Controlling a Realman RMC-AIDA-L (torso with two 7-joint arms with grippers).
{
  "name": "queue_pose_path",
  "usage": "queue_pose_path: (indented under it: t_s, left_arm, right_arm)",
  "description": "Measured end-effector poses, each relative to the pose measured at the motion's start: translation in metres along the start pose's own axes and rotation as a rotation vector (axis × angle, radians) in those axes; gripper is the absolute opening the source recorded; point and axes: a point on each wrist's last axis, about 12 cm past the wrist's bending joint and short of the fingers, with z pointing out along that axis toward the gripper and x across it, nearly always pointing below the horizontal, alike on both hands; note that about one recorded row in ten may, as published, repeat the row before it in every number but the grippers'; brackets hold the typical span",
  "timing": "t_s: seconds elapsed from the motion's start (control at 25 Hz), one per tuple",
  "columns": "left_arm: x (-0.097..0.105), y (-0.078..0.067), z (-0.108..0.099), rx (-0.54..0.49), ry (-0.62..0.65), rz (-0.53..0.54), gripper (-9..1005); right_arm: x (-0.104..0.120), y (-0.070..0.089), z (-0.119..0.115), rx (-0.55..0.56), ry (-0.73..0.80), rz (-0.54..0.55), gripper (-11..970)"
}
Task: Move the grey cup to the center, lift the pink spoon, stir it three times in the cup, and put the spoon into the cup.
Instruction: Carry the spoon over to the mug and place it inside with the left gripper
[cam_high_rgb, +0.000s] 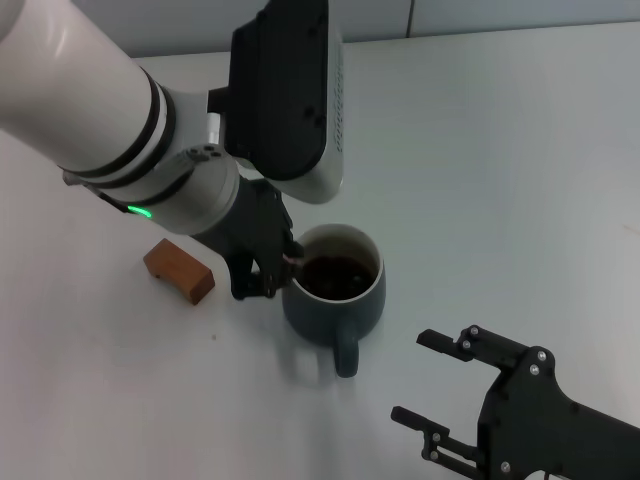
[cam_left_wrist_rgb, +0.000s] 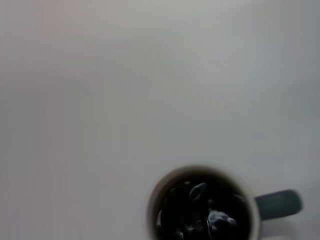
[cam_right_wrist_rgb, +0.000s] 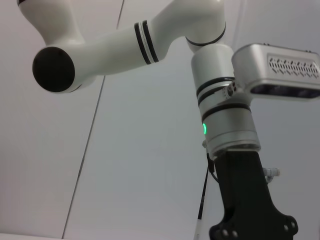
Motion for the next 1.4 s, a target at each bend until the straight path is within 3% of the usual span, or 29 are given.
queue_pose_path:
  t_s: [0.28,0.52,0.76,1.08,1.4]
  left_arm:
    - [-0.006,0.01,0.004,-0.066,-0.025,0.005,176]
    - [-0.017,0.0,0.004,-0.017,-0.076,0.035,189]
    - [-0.01,-0.003,0.005,0.004,-0.038,0.025,201]
    - [-0.005,0.011,0.001,-0.071,-0.04,-0.009,217]
    - [-0.01,0.004,-0.005,-0.075,-0.112,-0.007,233]
  right_arm:
    - [0.0,0.0,0.0,-0.002,-0.001,-0.001,630]
    - [0.0,0.0,0.0,-0.002,0.0,0.0,630]
    - [0.0,0.0,0.001,-0.004,-0.001,-0.001,630]
    - [0.0,-0.001,0.001,-0.005,-0.003,-0.003,630]
    - [0.0,0.001,0.0,-0.002,0.0,-0.005,630]
